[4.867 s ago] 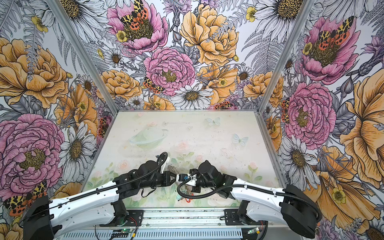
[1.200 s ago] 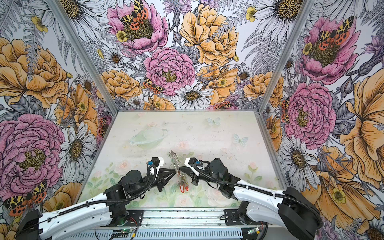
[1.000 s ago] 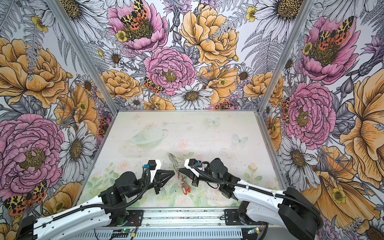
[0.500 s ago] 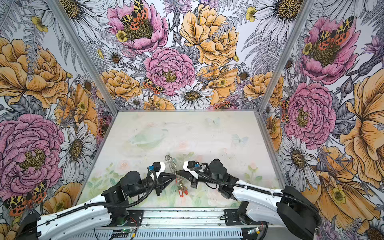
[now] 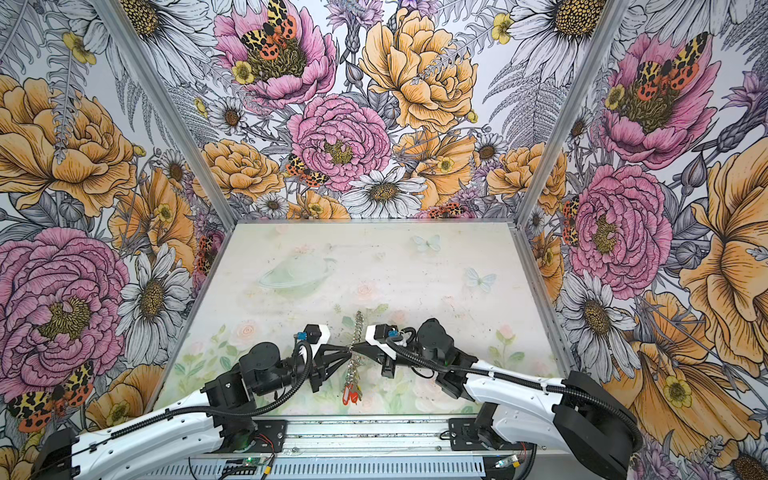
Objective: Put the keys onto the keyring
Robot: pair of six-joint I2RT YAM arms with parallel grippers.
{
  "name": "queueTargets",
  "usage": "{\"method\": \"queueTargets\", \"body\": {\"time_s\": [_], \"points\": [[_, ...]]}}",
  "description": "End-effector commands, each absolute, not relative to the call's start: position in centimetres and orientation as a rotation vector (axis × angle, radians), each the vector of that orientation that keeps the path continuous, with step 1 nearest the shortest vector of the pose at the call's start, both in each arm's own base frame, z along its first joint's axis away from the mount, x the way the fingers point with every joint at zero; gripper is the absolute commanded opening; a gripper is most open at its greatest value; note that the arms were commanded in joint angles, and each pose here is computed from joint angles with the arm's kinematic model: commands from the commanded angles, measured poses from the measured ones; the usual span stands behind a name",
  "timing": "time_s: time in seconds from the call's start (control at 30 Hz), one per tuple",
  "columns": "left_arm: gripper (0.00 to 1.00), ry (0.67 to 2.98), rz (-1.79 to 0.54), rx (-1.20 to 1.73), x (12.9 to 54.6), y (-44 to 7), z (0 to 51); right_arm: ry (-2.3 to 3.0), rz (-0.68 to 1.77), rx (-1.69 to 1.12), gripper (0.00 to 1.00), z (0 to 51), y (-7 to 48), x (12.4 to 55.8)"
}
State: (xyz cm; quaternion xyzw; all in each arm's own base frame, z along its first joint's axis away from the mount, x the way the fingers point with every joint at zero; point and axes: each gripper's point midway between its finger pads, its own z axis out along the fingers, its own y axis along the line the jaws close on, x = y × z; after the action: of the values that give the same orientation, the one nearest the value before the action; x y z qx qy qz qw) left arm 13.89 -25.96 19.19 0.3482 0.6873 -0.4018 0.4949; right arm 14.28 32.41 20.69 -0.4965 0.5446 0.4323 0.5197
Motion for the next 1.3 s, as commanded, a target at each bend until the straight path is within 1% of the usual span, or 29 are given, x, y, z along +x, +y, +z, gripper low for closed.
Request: {"method": "queueTargets", "body": {"time_s": [0.0, 0.1, 0.47, 0.77, 0.8, 0.87, 0.93, 1.07, 1.2, 1.27], "points": [[0.26, 1.598, -1.003, 0.851, 13.4, -25.8, 20.8, 1.226, 1.03, -1.183, 0.0, 22.5, 32.5, 13.9], [0.26, 1.592, -1.0, 0.852, 13.4, -25.7, 20.9, 1.223, 1.035, -1.185, 0.0, 22.6, 32.5, 13.9], [0.14, 1.599, -0.999, 0.891, 13.7, -26.8, 20.8, 1.204, 1.097, -1.223, 0.0, 22.6, 32.9, 13.0], [0.13, 1.583, -1.013, 0.911, 13.5, -27.1, 21.0, 1.22, 1.122, -1.257, 0.0, 21.8, 33.2, 12.6], [0.12, 1.58, -1.012, 0.914, 13.5, -27.1, 21.0, 1.221, 1.128, -1.262, 0.0, 21.8, 33.2, 12.5], [0.07, 1.581, -1.012, 0.917, 13.5, -27.2, 21.0, 1.227, 1.132, -1.268, 0.0, 21.7, 33.3, 12.5], [0.05, 1.581, -1.012, 0.917, 13.6, -27.2, 21.1, 1.228, 1.136, -1.273, 0.0, 21.6, 33.4, 12.5], [0.05, 1.581, -1.008, 0.916, 13.7, -27.4, 21.2, 1.258, 1.138, -1.282, 0.0, 21.2, 33.7, 12.7], [0.09, 1.572, -1.001, 0.921, 13.7, -27.3, 21.3, 1.279, 1.142, -1.28, 0.0, 21.1, 33.8, 12.8], [0.08, 1.557, -1.003, 0.938, 13.5, -27.4, 21.4, 1.286, 1.149, -1.281, 0.0, 21.0, 33.8, 12.8]]}}
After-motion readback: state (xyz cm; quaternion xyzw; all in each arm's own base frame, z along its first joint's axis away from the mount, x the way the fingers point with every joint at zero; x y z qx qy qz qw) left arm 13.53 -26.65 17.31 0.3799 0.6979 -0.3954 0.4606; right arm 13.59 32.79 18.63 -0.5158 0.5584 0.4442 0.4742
